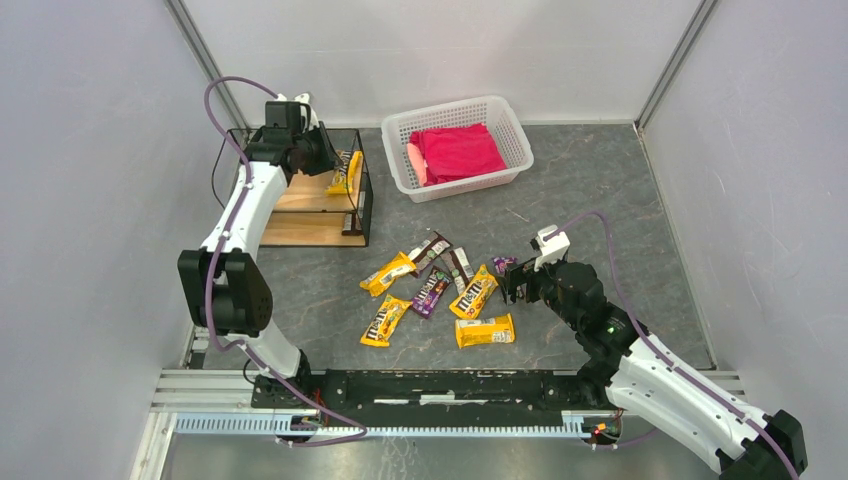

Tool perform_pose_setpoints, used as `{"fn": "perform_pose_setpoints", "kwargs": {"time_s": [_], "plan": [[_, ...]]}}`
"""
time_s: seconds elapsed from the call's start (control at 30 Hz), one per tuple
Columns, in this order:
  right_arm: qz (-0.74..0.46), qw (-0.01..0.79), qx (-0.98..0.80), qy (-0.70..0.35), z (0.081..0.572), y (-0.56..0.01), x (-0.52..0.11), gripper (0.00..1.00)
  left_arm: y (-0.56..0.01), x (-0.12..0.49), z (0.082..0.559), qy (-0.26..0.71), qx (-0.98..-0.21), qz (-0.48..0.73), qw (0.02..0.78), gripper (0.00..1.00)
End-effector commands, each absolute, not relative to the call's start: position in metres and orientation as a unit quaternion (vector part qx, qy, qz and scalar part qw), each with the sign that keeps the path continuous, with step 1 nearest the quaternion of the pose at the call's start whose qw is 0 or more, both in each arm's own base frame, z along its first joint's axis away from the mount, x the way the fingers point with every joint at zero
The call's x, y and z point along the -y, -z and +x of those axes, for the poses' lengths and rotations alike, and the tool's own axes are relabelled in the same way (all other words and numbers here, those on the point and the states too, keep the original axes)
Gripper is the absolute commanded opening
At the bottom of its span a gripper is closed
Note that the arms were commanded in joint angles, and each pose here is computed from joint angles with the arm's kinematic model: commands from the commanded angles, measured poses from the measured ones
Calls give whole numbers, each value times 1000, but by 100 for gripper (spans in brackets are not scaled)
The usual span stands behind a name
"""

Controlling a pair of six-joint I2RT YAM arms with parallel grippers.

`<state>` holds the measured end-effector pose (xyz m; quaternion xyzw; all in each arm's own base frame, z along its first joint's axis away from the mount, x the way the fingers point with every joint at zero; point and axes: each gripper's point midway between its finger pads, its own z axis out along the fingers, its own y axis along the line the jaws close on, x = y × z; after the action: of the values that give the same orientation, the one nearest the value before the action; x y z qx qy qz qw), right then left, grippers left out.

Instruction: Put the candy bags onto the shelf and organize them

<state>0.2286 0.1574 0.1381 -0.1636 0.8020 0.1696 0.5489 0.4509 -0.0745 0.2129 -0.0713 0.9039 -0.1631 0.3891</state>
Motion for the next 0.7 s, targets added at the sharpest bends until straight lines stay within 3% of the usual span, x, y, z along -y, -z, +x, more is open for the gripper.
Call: {"fn": "perform_pose_setpoints", "kwargs": {"time_s": [0.0, 0.43, 0.67], "plan": [[-156, 568, -787, -185, 233, -154, -162, 98, -203, 76, 451, 173, -905, -86, 379, 26], [-155, 567, -788, -184, 233, -153, -162, 98, -208, 64, 445, 148, -898, -121, 395, 28], [-156, 569, -787, -182, 234, -156, -162, 98, -260, 60, 438, 152, -871, -129, 449, 47]]}}
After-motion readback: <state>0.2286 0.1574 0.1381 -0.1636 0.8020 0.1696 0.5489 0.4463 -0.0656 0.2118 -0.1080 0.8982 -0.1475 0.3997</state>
